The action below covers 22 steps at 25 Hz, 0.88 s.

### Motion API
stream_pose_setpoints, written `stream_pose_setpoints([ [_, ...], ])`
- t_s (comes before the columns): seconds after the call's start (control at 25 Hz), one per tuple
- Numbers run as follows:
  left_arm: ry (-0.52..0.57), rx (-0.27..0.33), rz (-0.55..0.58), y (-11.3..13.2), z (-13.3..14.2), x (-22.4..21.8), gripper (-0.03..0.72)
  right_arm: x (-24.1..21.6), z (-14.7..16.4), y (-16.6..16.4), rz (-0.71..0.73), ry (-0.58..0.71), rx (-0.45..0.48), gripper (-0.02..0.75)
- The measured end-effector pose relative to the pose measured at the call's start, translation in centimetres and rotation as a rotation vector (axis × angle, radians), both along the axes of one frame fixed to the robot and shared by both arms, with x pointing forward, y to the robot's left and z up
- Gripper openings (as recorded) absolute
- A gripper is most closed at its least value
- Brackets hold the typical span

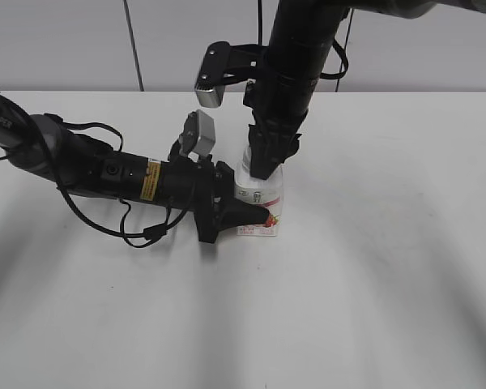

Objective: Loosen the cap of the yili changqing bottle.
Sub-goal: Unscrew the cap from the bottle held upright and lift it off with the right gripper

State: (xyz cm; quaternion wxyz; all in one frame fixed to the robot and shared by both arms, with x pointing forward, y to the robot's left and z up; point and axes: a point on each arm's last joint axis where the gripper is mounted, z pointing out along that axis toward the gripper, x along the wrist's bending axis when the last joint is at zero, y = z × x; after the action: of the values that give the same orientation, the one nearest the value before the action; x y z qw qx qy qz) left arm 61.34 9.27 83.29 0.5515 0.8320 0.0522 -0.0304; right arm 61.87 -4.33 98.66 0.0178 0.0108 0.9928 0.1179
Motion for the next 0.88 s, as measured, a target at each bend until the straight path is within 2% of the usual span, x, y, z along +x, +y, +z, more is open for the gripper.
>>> stream_pose_setpoints([
  [0.68,0.001,-0.001,-0.004,0.0,0.0,0.0,0.365,-0.5,2.4,-0.4,0.017,-0.049,0.013,0.396],
  [0.88,0.001,-0.001,-0.005,0.0,0.0,0.0,0.365,-0.6,3.9,-0.4,-0.093,-0.055,0.037,0.396],
])
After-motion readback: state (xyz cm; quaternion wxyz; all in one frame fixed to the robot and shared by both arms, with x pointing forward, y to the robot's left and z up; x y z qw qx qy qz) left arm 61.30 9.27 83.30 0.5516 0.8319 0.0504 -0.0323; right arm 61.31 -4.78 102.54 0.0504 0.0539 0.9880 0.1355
